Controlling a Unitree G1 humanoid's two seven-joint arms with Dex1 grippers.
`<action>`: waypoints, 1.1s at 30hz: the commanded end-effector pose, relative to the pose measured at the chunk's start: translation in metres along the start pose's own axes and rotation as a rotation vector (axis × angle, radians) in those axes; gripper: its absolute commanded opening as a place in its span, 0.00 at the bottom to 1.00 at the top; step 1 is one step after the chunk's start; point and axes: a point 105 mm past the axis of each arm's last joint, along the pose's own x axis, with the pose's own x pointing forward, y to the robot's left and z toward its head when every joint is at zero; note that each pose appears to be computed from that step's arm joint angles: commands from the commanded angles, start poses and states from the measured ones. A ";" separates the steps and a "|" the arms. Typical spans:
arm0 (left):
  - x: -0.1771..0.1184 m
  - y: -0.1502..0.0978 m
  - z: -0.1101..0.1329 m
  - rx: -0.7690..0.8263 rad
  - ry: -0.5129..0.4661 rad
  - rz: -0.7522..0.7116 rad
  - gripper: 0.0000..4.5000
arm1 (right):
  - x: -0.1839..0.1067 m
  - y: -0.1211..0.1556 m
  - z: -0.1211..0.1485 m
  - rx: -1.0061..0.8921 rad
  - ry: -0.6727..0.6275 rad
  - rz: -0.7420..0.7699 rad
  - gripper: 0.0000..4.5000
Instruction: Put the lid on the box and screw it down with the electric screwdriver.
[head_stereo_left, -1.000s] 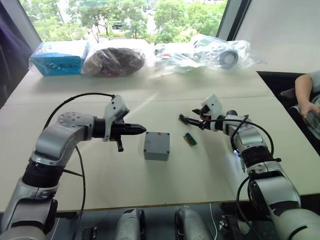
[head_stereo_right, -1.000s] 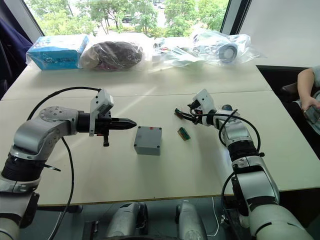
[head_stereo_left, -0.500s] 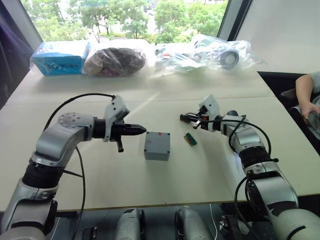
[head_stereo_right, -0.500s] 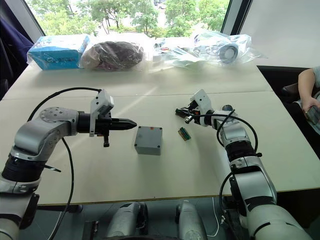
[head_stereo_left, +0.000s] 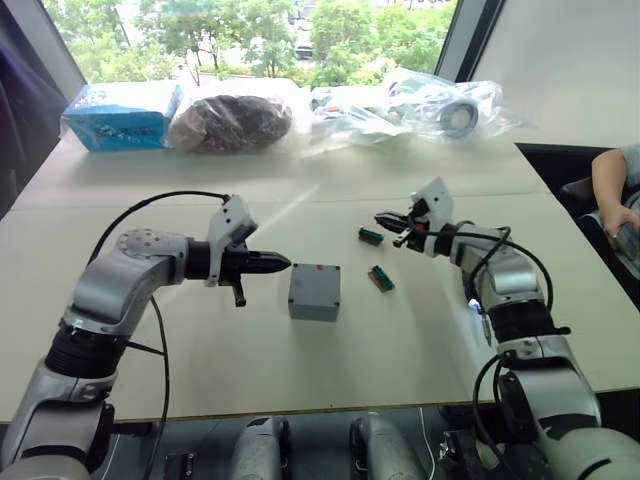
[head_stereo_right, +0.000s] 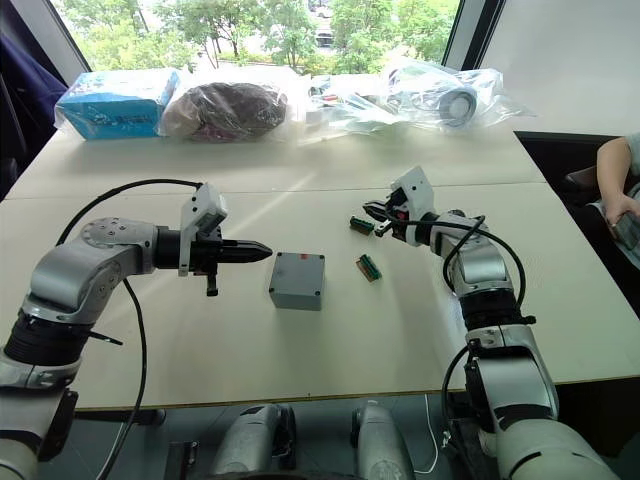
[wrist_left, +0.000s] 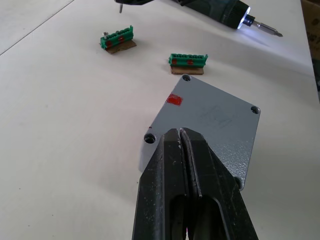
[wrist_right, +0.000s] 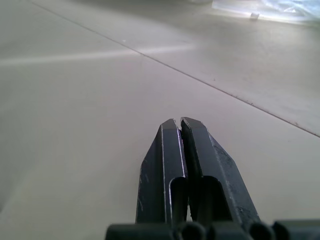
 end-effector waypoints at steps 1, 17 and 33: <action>-0.008 -0.009 0.005 0.043 0.017 -0.045 0.00 | -0.010 0.030 0.034 -0.045 -0.105 0.081 0.01; -0.014 -0.016 0.000 0.043 0.058 -0.082 0.00 | -0.016 0.108 0.013 -0.021 -0.049 0.229 0.01; -0.012 -0.015 0.001 0.046 0.054 -0.073 0.00 | -0.011 0.111 -0.004 -0.021 -0.004 0.228 0.01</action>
